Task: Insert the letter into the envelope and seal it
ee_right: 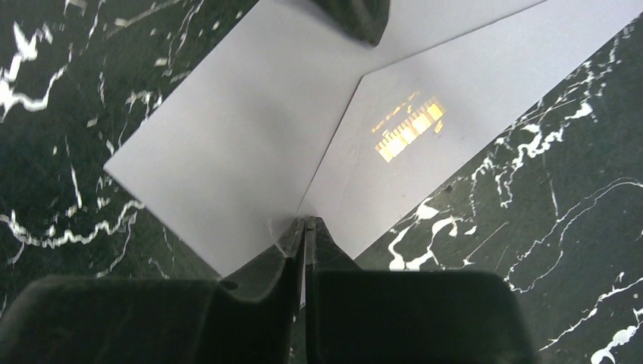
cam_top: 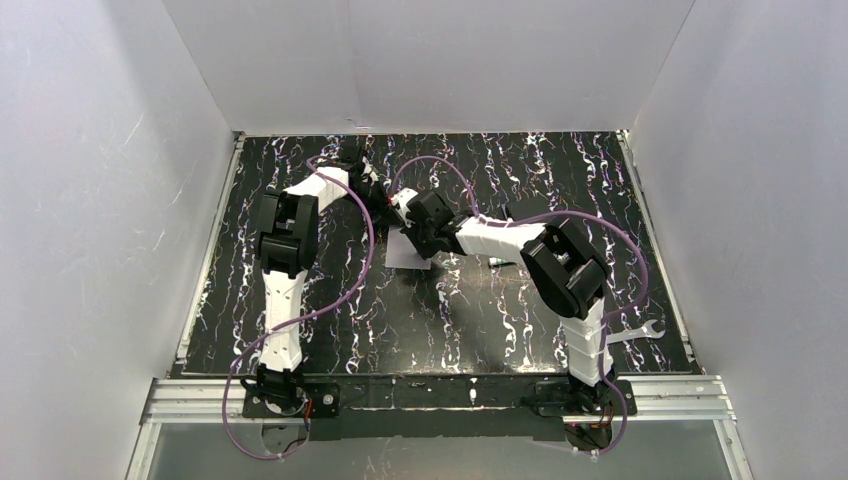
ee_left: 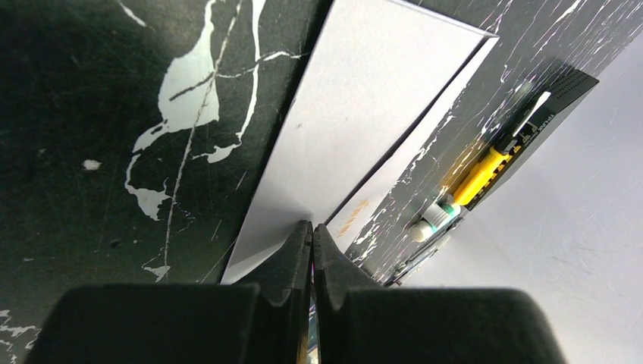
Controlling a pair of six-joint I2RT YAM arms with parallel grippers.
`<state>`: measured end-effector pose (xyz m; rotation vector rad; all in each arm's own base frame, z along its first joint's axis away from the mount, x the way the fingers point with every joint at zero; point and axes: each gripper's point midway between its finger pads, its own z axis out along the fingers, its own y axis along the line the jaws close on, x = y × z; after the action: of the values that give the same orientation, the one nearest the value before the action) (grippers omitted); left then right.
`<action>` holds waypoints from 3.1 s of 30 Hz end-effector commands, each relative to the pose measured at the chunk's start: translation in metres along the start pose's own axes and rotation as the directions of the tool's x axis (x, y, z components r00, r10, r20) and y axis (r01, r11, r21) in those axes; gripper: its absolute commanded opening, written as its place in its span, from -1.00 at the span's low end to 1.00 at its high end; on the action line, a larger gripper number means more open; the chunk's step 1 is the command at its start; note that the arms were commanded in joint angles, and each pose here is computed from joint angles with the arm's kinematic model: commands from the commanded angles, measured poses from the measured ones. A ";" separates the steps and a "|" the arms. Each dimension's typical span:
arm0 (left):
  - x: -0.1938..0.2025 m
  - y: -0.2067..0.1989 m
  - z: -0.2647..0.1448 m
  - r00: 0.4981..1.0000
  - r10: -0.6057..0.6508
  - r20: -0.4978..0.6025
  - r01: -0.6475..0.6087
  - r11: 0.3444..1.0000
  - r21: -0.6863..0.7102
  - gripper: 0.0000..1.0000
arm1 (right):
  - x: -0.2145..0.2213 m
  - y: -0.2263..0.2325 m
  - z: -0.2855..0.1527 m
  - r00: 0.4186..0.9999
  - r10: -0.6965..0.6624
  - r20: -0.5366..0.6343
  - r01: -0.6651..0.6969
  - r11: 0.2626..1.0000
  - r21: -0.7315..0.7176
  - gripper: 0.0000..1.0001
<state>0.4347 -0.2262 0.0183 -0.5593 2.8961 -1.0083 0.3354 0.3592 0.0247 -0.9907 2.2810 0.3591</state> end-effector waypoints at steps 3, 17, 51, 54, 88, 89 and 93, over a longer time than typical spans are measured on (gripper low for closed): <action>0.018 0.073 0.023 0.997 -0.058 -0.050 0.046 0.974 -0.222 -1.00 | 0.052 -0.017 0.039 0.983 0.053 -0.174 -0.032 0.992 0.121 -0.80; 0.025 0.076 0.024 0.995 -0.062 -0.074 0.044 0.975 -0.219 -1.00 | 0.028 -0.031 0.070 0.984 0.138 -0.109 -0.117 0.976 0.183 -0.82; 0.013 0.076 0.017 0.998 -0.025 -0.065 0.012 0.981 -0.192 -1.00 | -0.053 -0.078 0.106 0.892 0.444 0.088 -0.450 0.891 0.060 -0.70; 0.007 0.066 0.011 0.999 0.009 -0.053 -0.017 0.987 -0.162 -1.00 | -0.089 -0.069 0.087 0.879 0.458 0.129 -0.456 0.889 -0.053 -0.66; 0.056 0.013 -0.190 0.878 0.279 0.388 -0.218 0.956 -0.195 0.53 | 0.095 -0.138 -0.145 0.220 0.905 0.363 -0.876 0.020 0.481 -0.04; 0.057 0.014 -0.190 0.878 0.280 0.388 -0.217 0.956 -0.198 0.53 | 0.097 -0.141 -0.143 0.207 0.906 0.369 -0.880 0.008 0.474 -0.06; 0.055 0.016 -0.189 0.878 0.281 0.387 -0.215 0.955 -0.205 0.54 | 0.100 -0.150 -0.133 0.180 0.903 0.391 -0.890 -0.021 0.456 -0.12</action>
<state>0.3570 -0.1238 0.1520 -0.3455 2.6143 -0.5639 0.3149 0.1385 0.0590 0.9311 2.5507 -0.0286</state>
